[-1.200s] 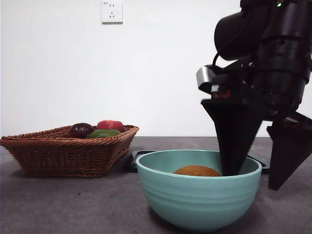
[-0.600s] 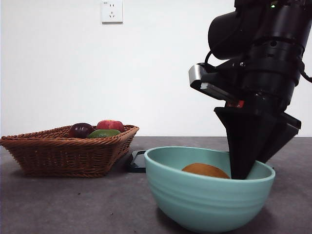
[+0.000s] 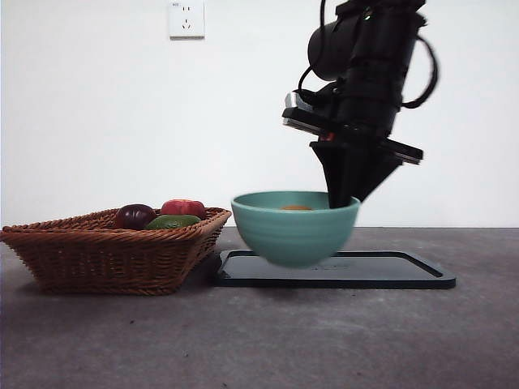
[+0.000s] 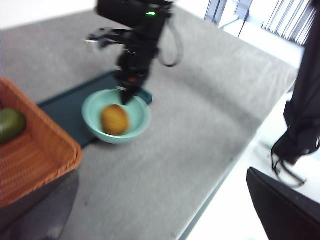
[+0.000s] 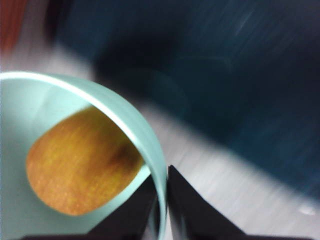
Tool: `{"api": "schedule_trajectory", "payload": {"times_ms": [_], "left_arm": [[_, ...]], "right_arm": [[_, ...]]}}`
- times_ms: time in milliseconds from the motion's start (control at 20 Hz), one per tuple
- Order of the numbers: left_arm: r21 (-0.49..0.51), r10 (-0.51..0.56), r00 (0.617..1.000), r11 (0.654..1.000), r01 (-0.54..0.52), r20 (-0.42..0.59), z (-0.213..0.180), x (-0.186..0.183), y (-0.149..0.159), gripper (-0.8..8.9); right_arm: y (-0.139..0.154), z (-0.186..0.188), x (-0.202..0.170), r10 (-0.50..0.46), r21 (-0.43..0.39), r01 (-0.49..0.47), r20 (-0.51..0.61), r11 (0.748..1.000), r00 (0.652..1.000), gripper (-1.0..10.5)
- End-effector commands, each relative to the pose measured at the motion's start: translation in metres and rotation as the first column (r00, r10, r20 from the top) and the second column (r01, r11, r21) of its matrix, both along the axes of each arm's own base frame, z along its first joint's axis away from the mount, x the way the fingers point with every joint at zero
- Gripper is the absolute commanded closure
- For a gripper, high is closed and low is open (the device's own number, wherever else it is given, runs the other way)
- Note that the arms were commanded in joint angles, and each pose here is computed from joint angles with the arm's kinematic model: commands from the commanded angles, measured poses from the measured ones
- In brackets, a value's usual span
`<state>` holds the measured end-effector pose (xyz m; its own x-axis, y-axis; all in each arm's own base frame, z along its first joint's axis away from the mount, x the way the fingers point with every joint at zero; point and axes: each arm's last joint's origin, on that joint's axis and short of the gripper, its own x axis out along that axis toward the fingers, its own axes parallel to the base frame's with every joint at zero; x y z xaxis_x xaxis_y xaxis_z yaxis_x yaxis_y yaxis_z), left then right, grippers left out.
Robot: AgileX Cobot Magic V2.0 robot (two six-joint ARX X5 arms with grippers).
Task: Pick up the wifruite, put it on the bowl, pick up the plate, put it on desk
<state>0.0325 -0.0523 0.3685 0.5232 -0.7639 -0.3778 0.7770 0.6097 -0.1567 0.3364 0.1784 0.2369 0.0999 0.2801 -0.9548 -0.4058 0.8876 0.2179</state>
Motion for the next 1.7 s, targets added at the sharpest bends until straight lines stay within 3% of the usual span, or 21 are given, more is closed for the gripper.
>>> {"api": "schedule_trajectory", "payload": {"times_ms": [50,300,750,900,1050,1250,1400,1700], "left_arm": [[-0.016,-0.01,1.0,1.0,0.01,0.019,0.004,0.0,-0.001,2.51],[-0.015,-0.01,1.0,1.0,0.01,0.018,0.004,0.0,-0.001,2.51],[-0.016,-0.01,1.0,1.0,0.01,0.018,0.004,0.0,-0.001,2.51],[-0.017,-0.009,1.0,1.0,0.009,0.017,0.004,0.0,-0.001,2.51],[-0.023,-0.009,1.0,1.0,0.009,0.02,0.004,0.0,-0.001,2.51],[-0.077,-0.007,0.999,0.997,0.011,0.052,0.011,0.004,-0.008,2.51],[-0.05,-0.009,0.999,0.999,0.011,0.038,0.01,0.013,-0.024,2.51],[-0.029,-0.003,1.0,1.0,0.003,0.005,0.009,0.03,-0.054,2.51]], "right_arm": [[0.002,0.007,0.028,-0.003,0.01,0.002,0.029,1.0,1.0,9.4],[-0.013,-0.002,0.07,-0.074,0.007,0.074,0.012,0.997,0.997,9.4],[-0.022,-0.041,0.082,-0.078,-0.023,0.076,-0.098,0.997,0.992,9.2],[-0.03,-0.037,0.085,-0.098,-0.024,0.096,-0.095,0.995,0.991,6.1],[-0.041,-0.007,0.083,-0.119,-0.015,0.118,-0.058,0.993,0.991,5.3],[-0.053,0.06,0.048,-0.129,-0.035,0.13,0.032,0.991,0.991,4.0],[-0.067,0.114,0.005,-0.138,-0.033,0.144,0.143,0.989,0.98,4.0],[-0.095,0.153,-0.084,-0.142,0.029,0.139,0.27,0.99,0.952,4.0]]}}
